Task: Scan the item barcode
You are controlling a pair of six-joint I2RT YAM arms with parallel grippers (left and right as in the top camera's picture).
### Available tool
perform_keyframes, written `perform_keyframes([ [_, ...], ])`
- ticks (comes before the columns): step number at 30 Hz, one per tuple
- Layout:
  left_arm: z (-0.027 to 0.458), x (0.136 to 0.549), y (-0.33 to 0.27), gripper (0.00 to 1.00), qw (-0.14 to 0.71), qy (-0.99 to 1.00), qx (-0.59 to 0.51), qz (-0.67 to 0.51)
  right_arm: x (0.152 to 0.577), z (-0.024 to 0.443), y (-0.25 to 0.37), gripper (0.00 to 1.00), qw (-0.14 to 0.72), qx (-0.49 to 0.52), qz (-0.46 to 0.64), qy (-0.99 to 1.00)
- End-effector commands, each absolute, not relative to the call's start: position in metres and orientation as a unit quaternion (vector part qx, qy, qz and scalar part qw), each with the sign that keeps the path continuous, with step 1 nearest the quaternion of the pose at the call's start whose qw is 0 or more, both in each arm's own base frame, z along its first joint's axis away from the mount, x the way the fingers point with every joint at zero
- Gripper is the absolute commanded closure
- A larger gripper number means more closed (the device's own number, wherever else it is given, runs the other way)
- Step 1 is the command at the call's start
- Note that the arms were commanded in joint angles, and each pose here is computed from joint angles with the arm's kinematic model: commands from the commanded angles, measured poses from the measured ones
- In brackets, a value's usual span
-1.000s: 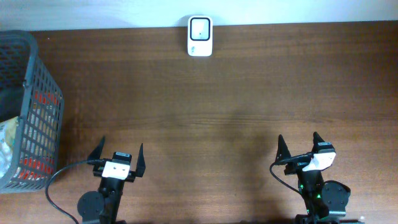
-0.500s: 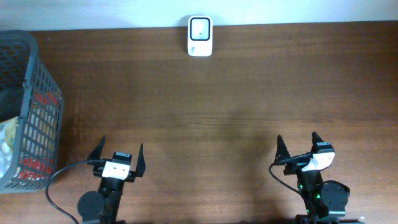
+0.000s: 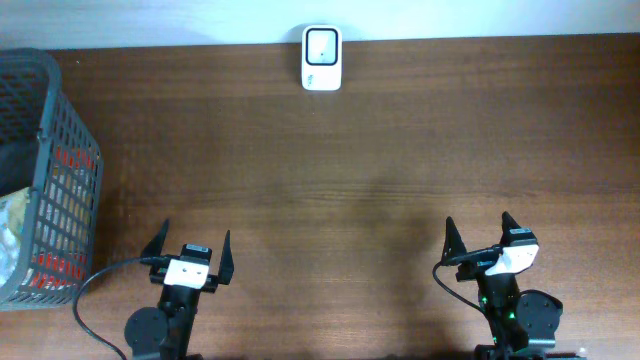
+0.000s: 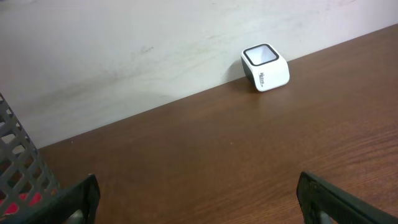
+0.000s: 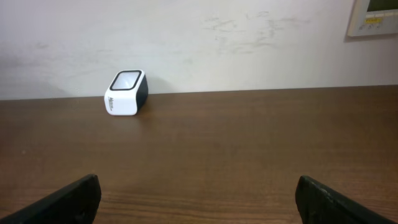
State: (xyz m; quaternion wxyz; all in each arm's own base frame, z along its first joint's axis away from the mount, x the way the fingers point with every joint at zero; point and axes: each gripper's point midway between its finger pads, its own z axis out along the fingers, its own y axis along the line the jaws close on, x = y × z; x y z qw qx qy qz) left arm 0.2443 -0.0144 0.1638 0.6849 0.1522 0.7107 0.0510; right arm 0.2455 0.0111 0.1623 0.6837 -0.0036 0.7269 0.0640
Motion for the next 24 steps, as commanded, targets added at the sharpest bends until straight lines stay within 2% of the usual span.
perform_keyframes([
  [1,0.162,0.244,-0.014,0.01,0.685,0.710,0.154,0.055,0.245,0.159,0.013,0.01,0.681,-0.003,0.068,0.729],
  [18,0.162,0.245,-0.004,0.01,0.682,0.715,0.133,0.077,0.245,0.159,0.013,0.01,0.681,-0.003,0.068,0.729],
  [20,0.168,0.245,-0.009,0.01,0.692,0.706,0.135,0.062,0.245,0.159,0.013,0.01,0.681,-0.003,0.068,0.729],
  [24,0.196,0.243,-0.009,0.01,0.723,0.687,0.069,-0.001,0.245,0.159,0.013,0.01,0.681,-0.003,0.068,0.729],
])
